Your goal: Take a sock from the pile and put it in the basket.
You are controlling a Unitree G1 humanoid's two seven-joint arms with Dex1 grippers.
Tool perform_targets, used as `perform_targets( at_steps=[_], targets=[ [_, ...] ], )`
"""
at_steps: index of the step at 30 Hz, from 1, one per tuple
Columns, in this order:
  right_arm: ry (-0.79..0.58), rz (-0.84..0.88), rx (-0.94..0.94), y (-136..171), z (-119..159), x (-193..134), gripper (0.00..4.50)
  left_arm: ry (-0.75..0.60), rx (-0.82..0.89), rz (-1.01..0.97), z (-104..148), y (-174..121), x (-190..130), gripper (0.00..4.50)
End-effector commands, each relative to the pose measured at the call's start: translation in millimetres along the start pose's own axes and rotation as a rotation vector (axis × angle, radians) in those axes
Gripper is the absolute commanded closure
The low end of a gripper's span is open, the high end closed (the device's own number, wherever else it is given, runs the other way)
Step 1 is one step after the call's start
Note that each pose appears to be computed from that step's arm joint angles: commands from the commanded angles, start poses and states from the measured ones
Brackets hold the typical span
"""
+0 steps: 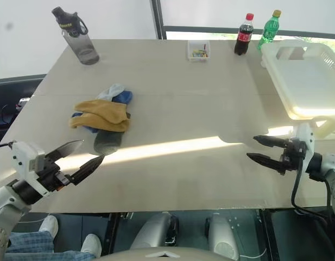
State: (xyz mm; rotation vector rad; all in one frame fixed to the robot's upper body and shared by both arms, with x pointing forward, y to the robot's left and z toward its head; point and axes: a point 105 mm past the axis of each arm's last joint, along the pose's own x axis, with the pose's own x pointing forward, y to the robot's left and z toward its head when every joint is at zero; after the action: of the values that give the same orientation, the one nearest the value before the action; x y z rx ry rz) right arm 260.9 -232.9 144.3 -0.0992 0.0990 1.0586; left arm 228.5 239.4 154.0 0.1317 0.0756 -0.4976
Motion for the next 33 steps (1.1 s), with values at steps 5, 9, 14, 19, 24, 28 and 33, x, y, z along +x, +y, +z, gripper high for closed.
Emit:
perform_targets(
  at_steps=[5,9,14,19,24,28,33],
  targets=[
    [-0.041,0.02,-0.08,1.8,18.8,2.0,1.11,0.022,-0.021,0.11,-1.5,2.9,58.8,0.0],
    [-0.045,0.016,-0.09,0.8,20.9,2.9,1.11,-0.006,-0.009,0.173,4.1,12.7,87.4,0.0],
    [-0.046,0.01,-0.097,2.0,21.5,3.3,1.11,0.042,0.034,0.223,-5.6,22.5,112.9,0.0],
    [-0.046,0.002,-0.102,2.7,22.1,2.5,1.11,0.057,0.073,0.243,-8.1,26.5,120.4,0.0],
    [-0.046,-0.005,-0.098,4.4,19.9,2.7,1.11,0.042,0.085,0.29,-6.8,36.7,119.9,0.0],
    [-0.049,-0.011,-0.097,3.6,19.4,3.6,1.07,0.036,0.083,0.297,-7.5,37.6,120.9,1.02],
    [-0.05,-0.016,-0.099,2.6,19.0,4.0,1.07,0.04,0.091,0.298,-8.6,37.1,121.8,3.52]
  ],
)
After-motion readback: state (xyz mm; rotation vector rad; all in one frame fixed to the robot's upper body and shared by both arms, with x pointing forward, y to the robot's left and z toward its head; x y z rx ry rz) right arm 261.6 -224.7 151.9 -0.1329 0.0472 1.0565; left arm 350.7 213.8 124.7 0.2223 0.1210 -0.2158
